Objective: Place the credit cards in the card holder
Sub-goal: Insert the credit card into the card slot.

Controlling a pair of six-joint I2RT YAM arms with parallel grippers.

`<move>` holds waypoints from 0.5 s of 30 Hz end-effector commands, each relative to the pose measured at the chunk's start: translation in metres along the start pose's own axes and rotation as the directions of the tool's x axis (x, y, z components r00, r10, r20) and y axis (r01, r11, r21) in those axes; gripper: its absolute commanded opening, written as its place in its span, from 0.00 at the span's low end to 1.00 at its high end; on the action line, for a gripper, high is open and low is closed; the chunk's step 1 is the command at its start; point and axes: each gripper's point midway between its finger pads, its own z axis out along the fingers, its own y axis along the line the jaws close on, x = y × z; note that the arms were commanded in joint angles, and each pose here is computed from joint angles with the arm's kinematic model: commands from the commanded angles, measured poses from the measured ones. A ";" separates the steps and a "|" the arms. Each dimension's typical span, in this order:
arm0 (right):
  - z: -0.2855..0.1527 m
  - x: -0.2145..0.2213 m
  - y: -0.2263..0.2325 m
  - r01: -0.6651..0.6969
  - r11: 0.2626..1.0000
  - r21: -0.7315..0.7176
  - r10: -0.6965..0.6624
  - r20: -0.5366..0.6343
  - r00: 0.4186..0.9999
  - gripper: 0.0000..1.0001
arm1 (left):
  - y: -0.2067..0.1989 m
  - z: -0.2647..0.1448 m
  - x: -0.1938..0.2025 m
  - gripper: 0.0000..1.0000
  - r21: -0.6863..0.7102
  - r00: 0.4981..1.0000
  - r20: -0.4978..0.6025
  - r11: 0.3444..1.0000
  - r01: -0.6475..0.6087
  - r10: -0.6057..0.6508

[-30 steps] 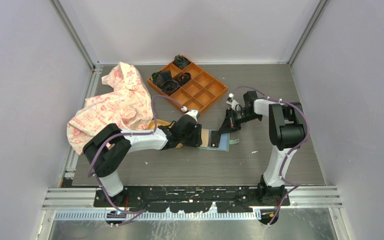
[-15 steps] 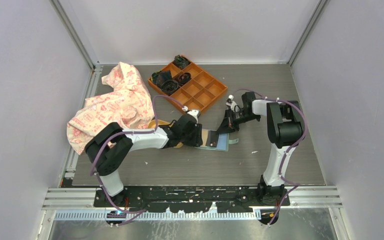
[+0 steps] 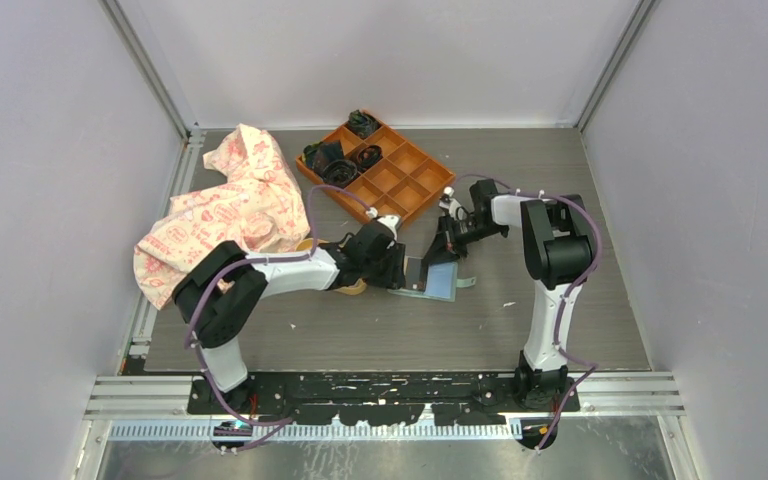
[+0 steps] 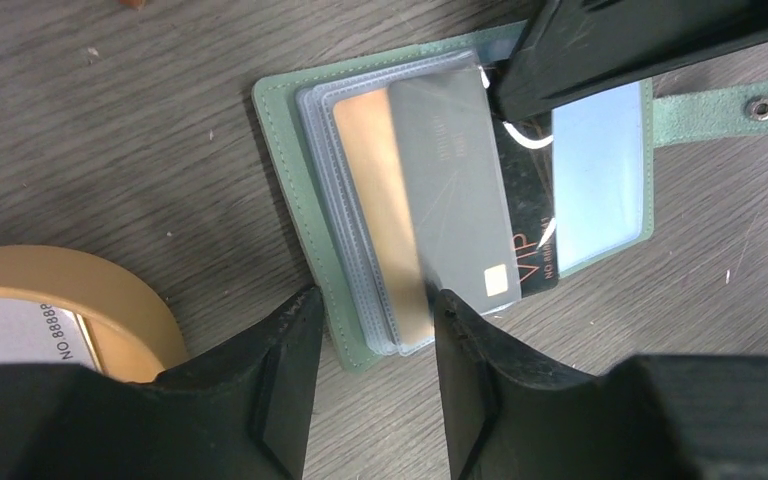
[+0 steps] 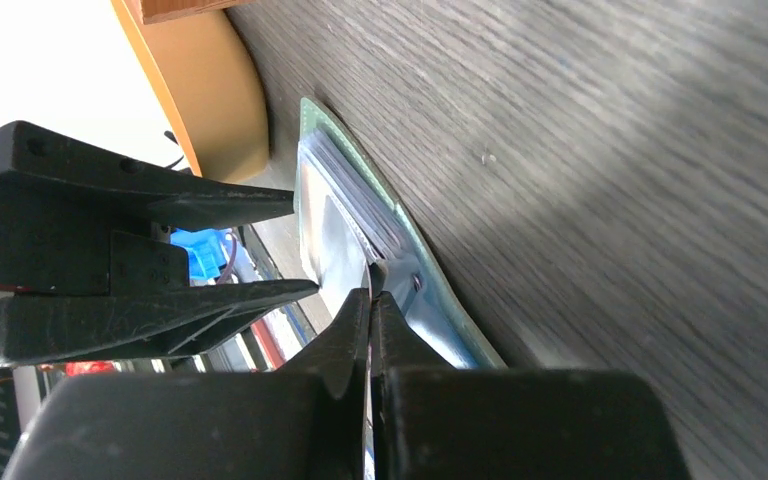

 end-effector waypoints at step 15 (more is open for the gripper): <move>0.009 -0.009 -0.003 0.021 1.000 0.021 -0.021 0.006 1.000 0.03 | -0.100 -0.022 -0.051 0.36 0.074 0.986 0.131 0.990 -0.118 0.107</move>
